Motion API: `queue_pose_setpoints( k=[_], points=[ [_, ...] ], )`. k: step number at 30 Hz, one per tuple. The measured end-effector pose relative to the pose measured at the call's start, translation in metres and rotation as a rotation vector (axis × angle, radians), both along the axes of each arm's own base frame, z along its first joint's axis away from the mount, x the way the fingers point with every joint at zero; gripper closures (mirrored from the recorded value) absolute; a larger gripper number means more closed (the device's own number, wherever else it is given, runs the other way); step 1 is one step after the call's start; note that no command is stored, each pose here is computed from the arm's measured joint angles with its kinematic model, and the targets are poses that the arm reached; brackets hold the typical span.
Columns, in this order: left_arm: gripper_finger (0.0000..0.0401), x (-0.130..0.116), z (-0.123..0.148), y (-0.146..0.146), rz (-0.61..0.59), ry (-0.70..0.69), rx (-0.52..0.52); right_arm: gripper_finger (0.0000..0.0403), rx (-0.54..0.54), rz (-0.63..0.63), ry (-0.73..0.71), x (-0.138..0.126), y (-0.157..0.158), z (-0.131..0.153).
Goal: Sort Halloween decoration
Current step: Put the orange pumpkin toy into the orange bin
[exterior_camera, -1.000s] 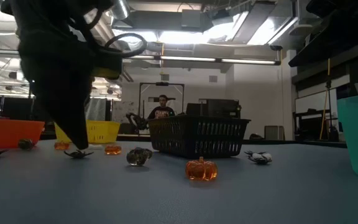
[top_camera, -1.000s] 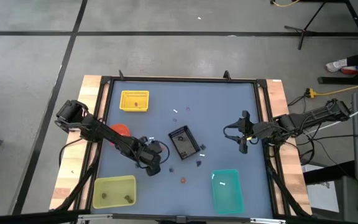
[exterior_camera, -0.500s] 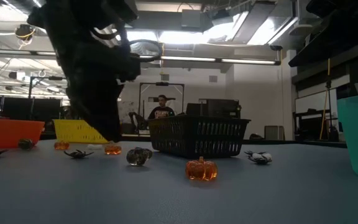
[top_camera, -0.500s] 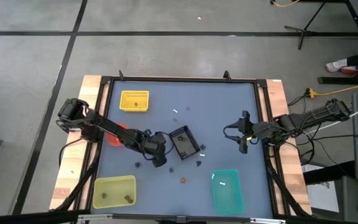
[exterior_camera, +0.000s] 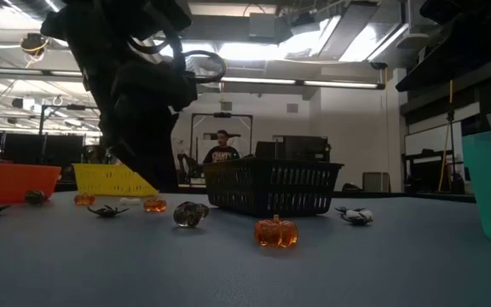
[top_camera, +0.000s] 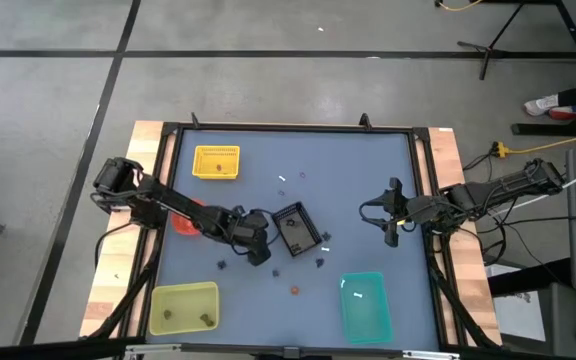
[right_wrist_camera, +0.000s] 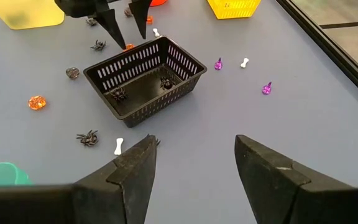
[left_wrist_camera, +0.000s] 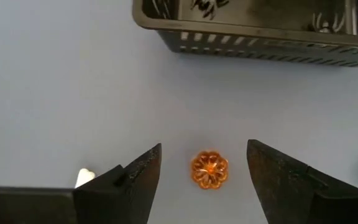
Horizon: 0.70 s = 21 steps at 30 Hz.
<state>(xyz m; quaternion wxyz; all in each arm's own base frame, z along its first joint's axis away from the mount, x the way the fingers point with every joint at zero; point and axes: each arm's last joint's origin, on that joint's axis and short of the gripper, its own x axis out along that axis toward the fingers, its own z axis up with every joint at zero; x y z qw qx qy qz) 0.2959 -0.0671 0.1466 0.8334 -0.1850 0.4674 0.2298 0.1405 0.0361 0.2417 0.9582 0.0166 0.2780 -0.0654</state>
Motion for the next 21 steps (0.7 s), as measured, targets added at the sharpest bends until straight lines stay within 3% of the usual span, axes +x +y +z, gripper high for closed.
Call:
queue_pose_setpoints(
  k=[10, 21],
  points=[
    [0.0181, 0.001, -0.018, -0.006, -0.017, 0.057, 0.017, 0.0187, 0.0, 0.0, 0.0, 0.0, 0.0, 0.0],
    [0.0187, 0.001, -0.02, -0.006, -0.024, 0.075, 0.005, 0.0187, 0.0, 0.0, 0.0, 0.0, 0.0, 0.0]
  ],
)
